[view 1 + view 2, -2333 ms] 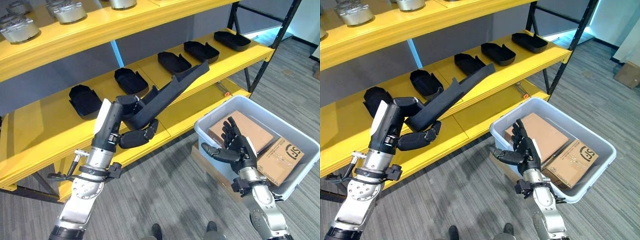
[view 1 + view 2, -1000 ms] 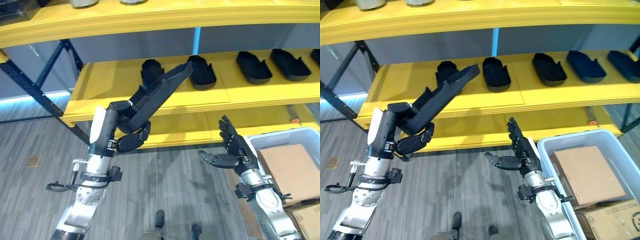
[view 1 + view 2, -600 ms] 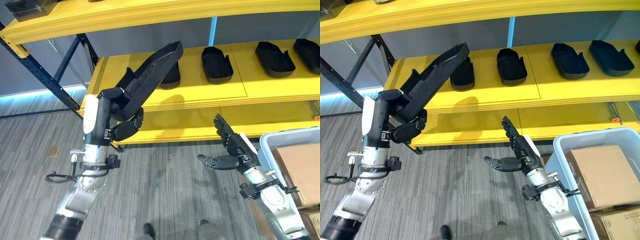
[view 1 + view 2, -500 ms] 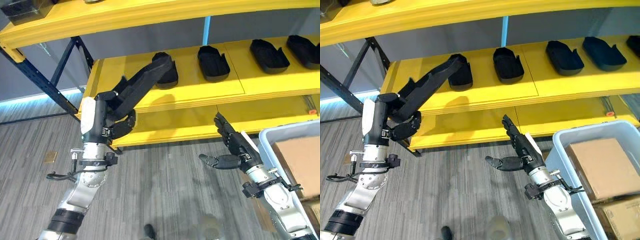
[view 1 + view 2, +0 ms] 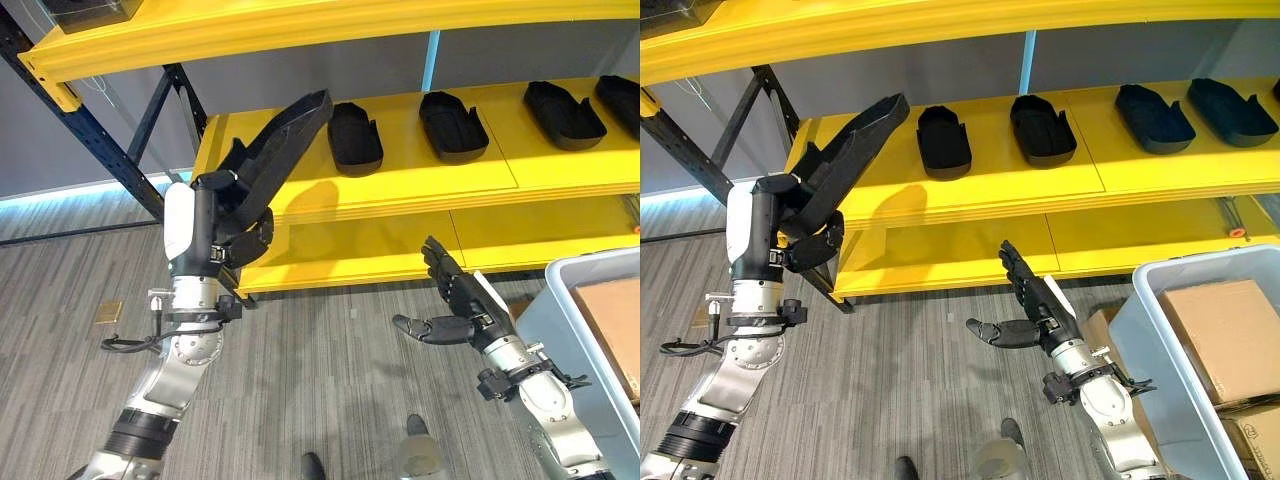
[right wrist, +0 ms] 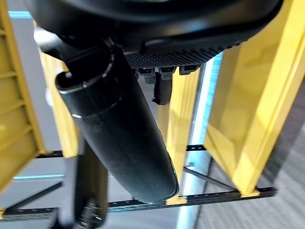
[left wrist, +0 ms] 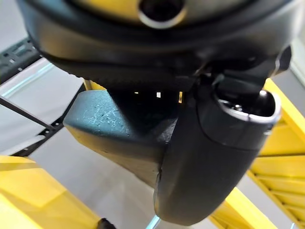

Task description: Move parts from the plastic box to the shelf.

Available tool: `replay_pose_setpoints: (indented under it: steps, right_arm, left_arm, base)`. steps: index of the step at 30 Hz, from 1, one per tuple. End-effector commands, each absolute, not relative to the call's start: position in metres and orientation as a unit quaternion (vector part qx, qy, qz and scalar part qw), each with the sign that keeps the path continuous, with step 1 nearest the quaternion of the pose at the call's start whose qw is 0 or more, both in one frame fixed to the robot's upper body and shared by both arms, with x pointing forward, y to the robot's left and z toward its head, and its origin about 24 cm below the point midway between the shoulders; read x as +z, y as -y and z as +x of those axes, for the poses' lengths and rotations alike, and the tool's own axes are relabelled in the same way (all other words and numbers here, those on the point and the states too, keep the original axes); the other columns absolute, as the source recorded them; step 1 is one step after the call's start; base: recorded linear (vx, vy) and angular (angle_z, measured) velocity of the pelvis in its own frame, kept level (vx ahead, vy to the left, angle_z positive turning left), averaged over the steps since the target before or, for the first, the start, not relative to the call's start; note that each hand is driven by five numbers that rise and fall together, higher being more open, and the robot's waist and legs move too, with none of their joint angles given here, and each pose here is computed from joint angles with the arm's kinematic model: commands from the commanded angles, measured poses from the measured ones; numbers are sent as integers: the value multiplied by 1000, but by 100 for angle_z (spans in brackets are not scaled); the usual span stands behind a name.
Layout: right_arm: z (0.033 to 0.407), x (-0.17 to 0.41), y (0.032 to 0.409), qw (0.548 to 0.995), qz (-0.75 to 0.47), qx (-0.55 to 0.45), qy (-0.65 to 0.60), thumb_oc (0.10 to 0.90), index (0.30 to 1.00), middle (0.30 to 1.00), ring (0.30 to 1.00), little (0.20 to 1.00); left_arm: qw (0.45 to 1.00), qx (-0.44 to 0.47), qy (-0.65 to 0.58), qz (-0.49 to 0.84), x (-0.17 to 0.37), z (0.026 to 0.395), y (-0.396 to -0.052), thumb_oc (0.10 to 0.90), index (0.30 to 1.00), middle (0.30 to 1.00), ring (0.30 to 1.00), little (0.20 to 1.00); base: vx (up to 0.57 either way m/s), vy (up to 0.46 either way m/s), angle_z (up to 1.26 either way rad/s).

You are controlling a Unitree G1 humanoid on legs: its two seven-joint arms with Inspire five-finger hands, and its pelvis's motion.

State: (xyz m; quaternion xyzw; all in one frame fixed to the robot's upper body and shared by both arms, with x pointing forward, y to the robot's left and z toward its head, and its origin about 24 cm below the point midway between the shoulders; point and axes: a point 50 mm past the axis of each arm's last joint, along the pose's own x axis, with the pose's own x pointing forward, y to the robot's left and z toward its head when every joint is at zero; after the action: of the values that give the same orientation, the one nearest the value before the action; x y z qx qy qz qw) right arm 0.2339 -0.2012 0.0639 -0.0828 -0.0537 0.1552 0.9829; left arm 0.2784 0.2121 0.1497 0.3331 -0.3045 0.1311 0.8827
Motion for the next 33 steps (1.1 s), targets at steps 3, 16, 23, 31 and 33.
replay_pose_setpoints:
  steps: [3,16,23,31,33]
  right_arm:
    - [243,107,176,964,-81,192,165,900,1000,1000,1000,1000]
    - [236,96,183,972,-7,189,137,900,1000,1000,1000,1000]
    - [235,74,193,972,66,209,81,900,1000,1000,1000,1000]
    - [235,73,190,971,47,221,71,900,1000,1000,1000,1000]
    - [235,74,188,969,47,232,70,900,1000,1000,1000,1000]
  left_arm:
    - [842,163,398,326,206,292,-211,400,300,300,300,300]
    - [853,158,371,330,191,292,-216,400,300,300,300,300]
    - [876,109,347,318,176,293,-213,400,300,300,300,300]
    - [883,122,333,309,168,284,-218,400,300,300,300,300]
    - [884,128,328,308,166,282,-219,400,300,300,300,300]
  base:
    - [92,-70,-4]
    - [24,-45,-7]
    - [-3,39,2]
    - [23,17,-1]
    - [44,40,0]
